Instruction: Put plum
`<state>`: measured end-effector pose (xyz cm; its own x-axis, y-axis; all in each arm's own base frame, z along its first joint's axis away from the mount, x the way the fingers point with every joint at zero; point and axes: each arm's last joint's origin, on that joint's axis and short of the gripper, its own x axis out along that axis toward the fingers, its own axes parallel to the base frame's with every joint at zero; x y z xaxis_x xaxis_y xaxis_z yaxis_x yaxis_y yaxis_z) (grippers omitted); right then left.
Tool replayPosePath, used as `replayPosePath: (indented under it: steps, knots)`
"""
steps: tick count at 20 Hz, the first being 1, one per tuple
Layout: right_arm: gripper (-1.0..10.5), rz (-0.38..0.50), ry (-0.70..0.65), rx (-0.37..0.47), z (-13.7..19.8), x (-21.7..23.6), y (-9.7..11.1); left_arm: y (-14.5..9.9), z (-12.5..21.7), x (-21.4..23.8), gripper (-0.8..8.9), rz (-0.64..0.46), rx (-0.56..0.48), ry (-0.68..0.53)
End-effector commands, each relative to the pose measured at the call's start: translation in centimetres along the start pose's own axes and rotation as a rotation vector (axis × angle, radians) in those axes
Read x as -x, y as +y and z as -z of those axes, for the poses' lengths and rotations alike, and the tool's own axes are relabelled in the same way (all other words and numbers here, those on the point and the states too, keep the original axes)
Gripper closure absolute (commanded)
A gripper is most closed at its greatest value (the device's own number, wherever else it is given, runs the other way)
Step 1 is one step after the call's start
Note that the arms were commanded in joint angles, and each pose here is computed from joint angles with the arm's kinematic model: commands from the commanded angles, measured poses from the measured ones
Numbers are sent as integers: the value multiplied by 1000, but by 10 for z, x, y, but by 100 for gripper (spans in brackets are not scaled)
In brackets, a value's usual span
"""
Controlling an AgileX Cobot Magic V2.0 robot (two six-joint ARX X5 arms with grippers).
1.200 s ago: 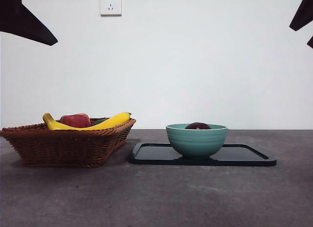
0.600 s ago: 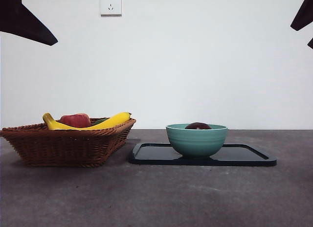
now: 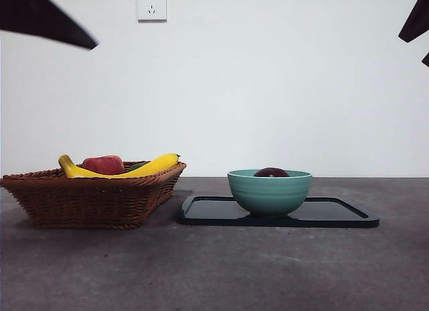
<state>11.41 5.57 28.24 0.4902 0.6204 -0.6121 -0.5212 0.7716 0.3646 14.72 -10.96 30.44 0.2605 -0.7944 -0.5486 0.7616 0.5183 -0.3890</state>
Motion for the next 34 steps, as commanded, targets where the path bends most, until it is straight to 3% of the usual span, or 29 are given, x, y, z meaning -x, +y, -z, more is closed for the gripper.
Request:
replayPosePath:
  steps: [1, 10, 15, 26, 34]
  knots:
    - [734, -9, -8, 16, -2, 0, 1, -2, -22, -3, 437, -13, -3, -59]
    - [734, -10, -13, 14, -3, 0, 1, 24, -127, -62, 438, -141, -69, -59]
    - [734, -9, -14, 14, -3, 0, 1, 50, -157, -120, 438, -192, -88, -30]
    - [734, -9, -7, -15, -2, 0, 1, 89, -142, -226, 438, -249, -130, 34]
    - [734, -9, -4, -16, -2, 0, 1, 97, -119, -262, 438, -251, -143, 119]
